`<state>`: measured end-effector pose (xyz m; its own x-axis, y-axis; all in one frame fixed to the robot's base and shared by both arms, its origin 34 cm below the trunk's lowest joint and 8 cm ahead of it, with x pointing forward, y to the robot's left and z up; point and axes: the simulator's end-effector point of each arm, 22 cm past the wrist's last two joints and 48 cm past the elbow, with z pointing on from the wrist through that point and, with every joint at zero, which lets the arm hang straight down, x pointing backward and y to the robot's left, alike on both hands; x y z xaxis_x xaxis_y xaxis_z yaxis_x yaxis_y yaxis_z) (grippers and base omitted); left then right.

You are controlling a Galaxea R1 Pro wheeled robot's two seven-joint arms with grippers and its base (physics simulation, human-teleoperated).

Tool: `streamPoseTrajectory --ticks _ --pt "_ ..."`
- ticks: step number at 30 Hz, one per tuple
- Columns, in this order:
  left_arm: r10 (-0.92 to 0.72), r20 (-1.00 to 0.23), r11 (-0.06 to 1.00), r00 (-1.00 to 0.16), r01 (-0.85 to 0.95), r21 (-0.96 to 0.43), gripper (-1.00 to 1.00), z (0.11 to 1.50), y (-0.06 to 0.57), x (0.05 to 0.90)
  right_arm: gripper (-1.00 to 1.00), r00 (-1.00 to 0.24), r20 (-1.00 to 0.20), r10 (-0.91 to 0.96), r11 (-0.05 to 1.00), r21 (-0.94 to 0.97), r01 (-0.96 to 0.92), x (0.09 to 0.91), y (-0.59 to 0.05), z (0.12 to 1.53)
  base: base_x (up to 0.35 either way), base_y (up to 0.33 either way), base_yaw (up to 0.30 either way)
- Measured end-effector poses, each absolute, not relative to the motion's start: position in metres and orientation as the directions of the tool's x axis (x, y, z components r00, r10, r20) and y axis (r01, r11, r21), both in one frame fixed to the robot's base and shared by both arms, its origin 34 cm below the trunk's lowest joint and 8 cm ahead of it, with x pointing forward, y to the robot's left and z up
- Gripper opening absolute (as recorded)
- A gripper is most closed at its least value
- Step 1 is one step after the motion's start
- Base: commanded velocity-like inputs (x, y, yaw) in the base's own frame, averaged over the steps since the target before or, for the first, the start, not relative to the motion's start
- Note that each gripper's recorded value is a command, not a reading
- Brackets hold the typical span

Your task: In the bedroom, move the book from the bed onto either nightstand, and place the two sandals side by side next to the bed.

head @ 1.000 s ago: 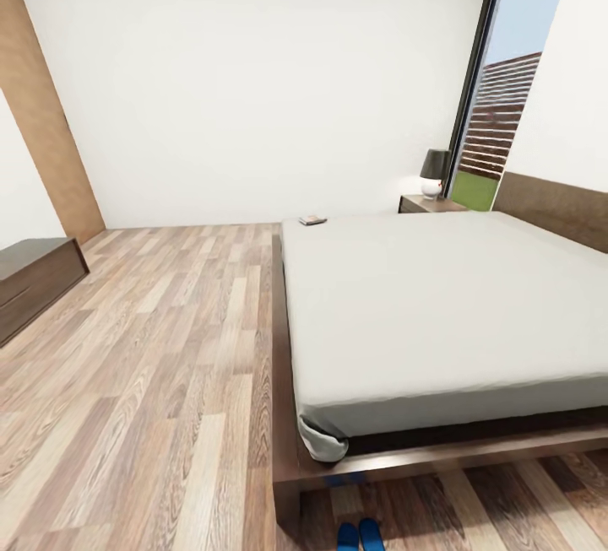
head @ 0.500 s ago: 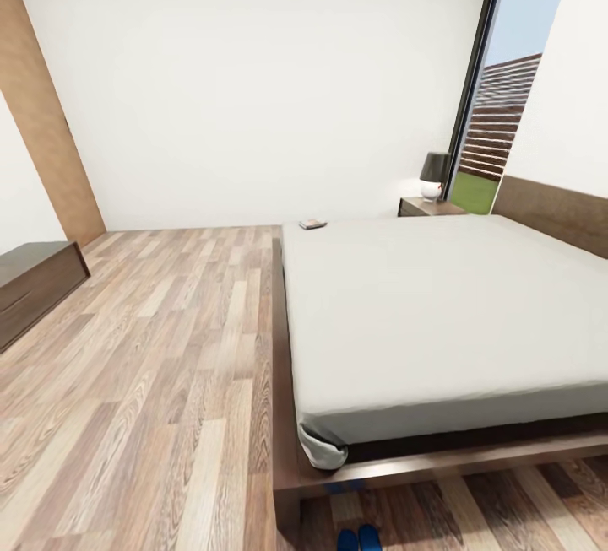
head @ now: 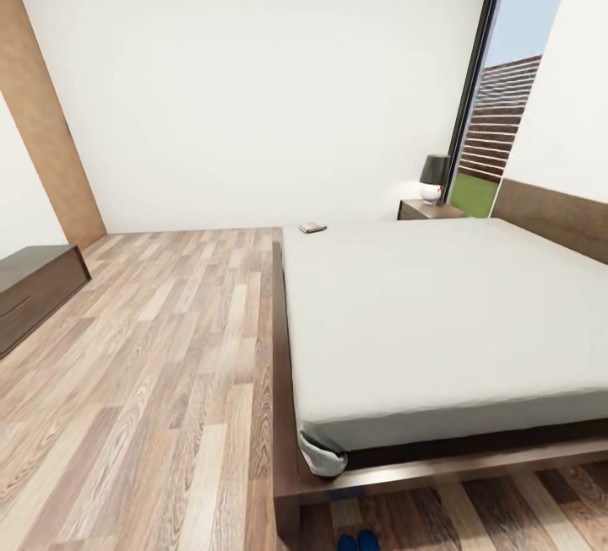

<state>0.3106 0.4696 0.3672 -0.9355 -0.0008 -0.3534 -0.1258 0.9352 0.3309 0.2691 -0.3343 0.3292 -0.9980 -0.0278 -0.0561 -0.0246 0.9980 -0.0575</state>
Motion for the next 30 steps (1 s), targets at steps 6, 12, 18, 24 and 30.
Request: streamPoseTrajectory --ticks 6,12,18,24,30 --pt "0.0 -0.354 0.935 -0.935 -0.126 0.331 1.0 0.379 0.47 0.312 1.0 -0.998 -0.056 -0.027 0.998 -0.057 -0.024 0.271 -0.334 0.341 0.0 0.0 0.0" --pt "0.0 -0.354 0.935 -0.935 -0.125 0.331 1.0 0.391 0.47 0.314 1.0 -0.998 -0.055 -0.027 0.998 -0.056 -0.024 0.272 -0.333 0.353 0.0 0.0 0.0" --pt "0.0 -0.354 0.935 -0.935 -0.125 0.331 1.0 0.403 0.47 0.315 1.0 -0.998 -0.055 -0.027 0.998 -0.055 -0.024 0.273 -0.333 0.365 0.0 0.0 0.0" --pt "0.0 -0.354 0.936 -0.935 -0.125 0.33 1.0 0.414 0.469 0.317 1.0 -0.998 -0.055 -0.023 0.998 -0.055 -0.02 0.274 -0.333 0.376 0.0 0.0 0.0" --pt "0.001 -0.354 0.936 -0.935 -0.124 0.33 1.0 0.425 0.469 0.318 1.0 -0.998 -0.054 -0.02 0.998 -0.055 -0.017 0.275 -0.333 0.387 0.0 0.0 0.0"
